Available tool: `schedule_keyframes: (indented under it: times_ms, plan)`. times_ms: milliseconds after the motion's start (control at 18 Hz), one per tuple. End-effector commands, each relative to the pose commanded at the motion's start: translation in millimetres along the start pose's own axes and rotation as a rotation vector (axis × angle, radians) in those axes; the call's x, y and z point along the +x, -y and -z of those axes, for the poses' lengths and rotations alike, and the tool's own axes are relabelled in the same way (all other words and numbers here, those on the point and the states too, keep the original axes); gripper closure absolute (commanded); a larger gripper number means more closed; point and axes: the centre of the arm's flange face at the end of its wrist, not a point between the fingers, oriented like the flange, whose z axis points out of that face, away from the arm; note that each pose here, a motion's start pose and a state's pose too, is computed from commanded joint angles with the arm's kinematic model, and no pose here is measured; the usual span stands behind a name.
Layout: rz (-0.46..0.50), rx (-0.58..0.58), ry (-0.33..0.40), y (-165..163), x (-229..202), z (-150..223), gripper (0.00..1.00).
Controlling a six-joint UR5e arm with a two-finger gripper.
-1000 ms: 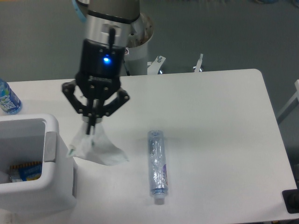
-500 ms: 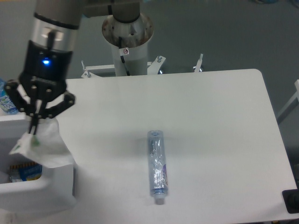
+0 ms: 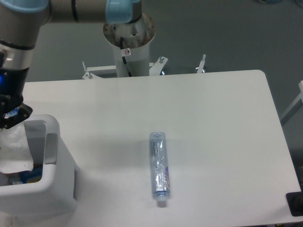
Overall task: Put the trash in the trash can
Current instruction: 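Lower the bag into the bin and open the gripper, then move the gripper over the clear water bottle and lower to its cap end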
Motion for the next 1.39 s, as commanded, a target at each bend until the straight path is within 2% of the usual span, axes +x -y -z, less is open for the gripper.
schedule_keyframes:
  times_ms: [222,444,556,667,833,889,1111,1222,1389]
  plan:
    - [0.035,0.029,0.032,8.0,-24.0,14.6,0.0]
    - [0.111,0.107,0.126,26.6,-90.9,59.2,0.0]
    - [0.161,0.129,0.219,30.1,-137.6,76.7,0.0]
    - [0.19,0.121,0.292,27.3,-168.7,78.5,0.0]
    - [0.259,0.096,0.448,16.0,-227.9,84.5,0.0]
    - [0.286,0.081,0.476,9.3,-249.2,84.2,0.0]
    - [0.305,-0.005,0.506,-13.3,-320.9,58.6,0.0]
    - [0.272,-0.05,0.505,-21.6,-346.0,45.0,0.0]
    - [0.214,-0.143,0.482,-36.9,-372.9,3.6,0.0]
